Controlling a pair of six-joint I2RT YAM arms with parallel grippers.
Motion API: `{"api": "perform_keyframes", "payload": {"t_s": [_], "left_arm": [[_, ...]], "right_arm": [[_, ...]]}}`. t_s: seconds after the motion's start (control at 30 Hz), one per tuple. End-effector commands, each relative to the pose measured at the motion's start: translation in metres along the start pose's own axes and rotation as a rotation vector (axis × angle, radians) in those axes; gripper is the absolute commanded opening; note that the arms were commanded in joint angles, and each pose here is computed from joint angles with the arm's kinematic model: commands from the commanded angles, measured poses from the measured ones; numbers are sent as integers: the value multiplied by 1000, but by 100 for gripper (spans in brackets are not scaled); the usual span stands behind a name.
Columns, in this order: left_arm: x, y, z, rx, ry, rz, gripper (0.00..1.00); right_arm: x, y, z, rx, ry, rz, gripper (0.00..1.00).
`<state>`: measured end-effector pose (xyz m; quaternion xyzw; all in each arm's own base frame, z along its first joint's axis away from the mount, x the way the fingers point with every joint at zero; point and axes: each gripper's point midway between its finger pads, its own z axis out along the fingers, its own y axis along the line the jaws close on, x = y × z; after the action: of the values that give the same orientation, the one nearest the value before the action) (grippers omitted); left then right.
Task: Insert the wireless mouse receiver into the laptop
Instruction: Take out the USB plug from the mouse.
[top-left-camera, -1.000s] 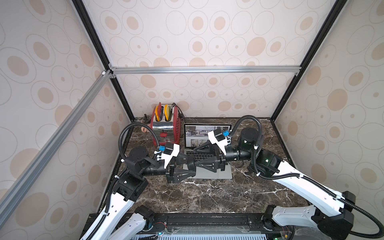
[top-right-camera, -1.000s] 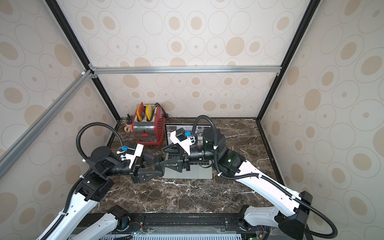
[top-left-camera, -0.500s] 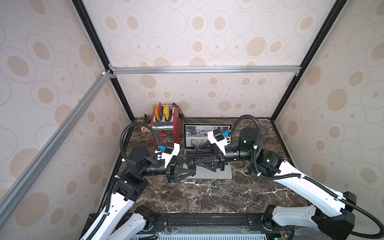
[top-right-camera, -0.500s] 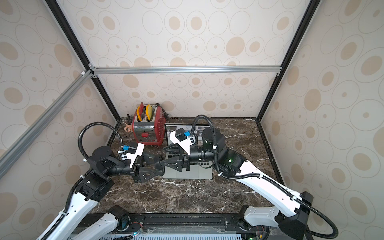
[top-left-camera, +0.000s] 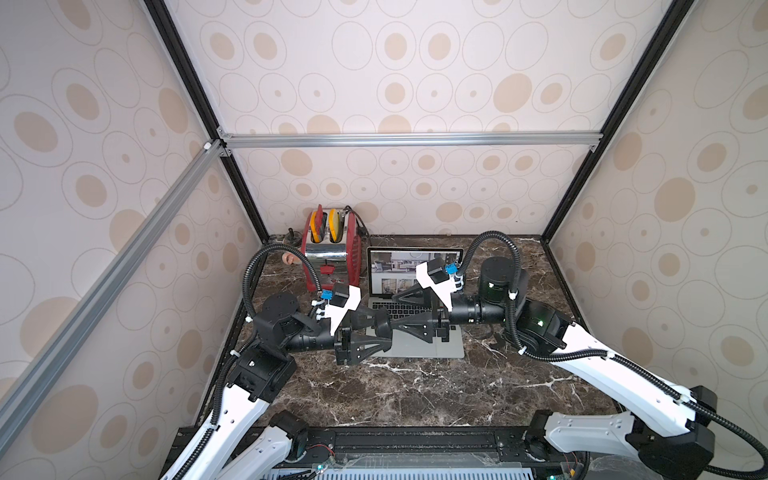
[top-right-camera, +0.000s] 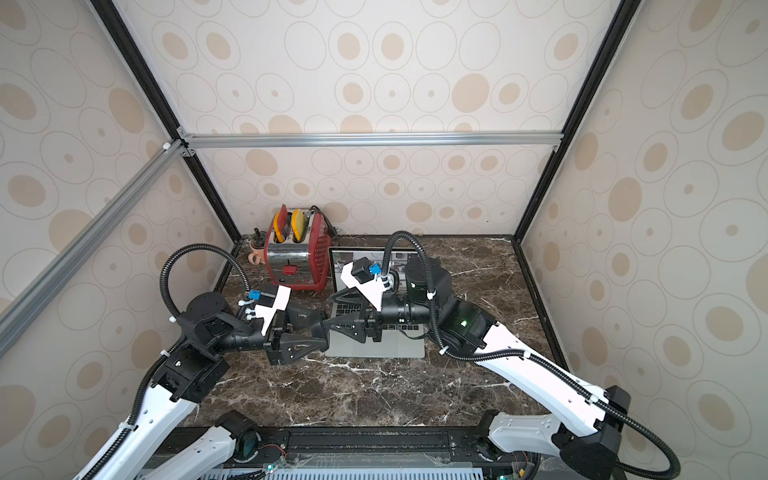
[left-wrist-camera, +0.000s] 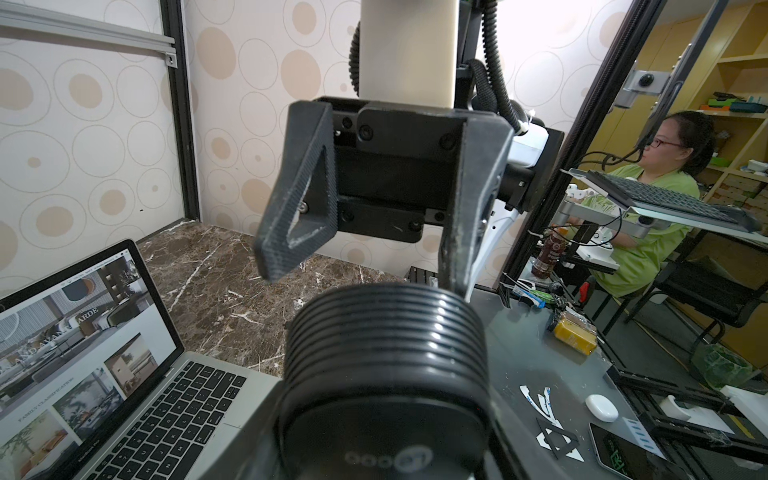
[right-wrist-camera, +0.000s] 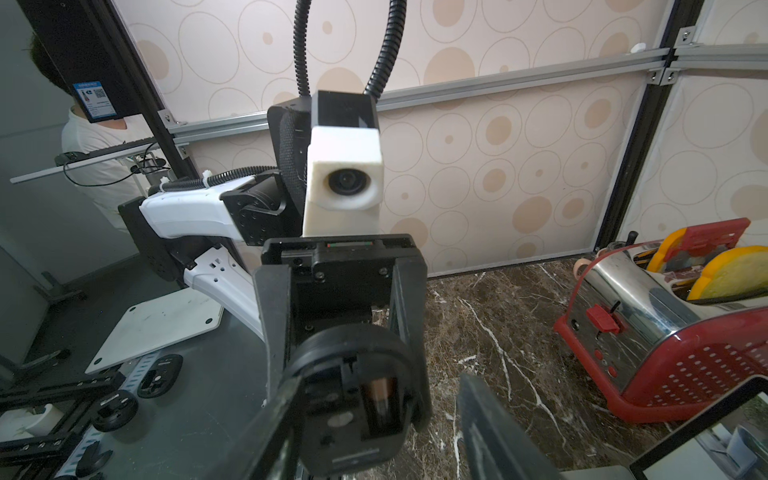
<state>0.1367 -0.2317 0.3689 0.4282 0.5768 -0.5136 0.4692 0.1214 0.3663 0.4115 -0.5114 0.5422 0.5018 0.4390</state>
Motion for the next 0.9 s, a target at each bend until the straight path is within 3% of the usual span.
{"api": "perform_keyframes", "payload": {"t_s": [0.0, 0.4, 0.73, 0.87], "left_arm": [[-19, -25, -5, 84, -46, 99, 0], [-18, -23, -4, 83, -42, 93, 0], [-17, -23, -3, 86, -39, 91, 0], [-17, -22, -3, 85, -38, 88, 0]], "right_arm": [[15, -19, -3, 94, 47, 0, 61], [11, -13, -8, 73, 33, -10, 62], [-10, 16, -24, -26, -54, -84, 74], [-15, 20, -17, -70, -72, -68, 75]]}}
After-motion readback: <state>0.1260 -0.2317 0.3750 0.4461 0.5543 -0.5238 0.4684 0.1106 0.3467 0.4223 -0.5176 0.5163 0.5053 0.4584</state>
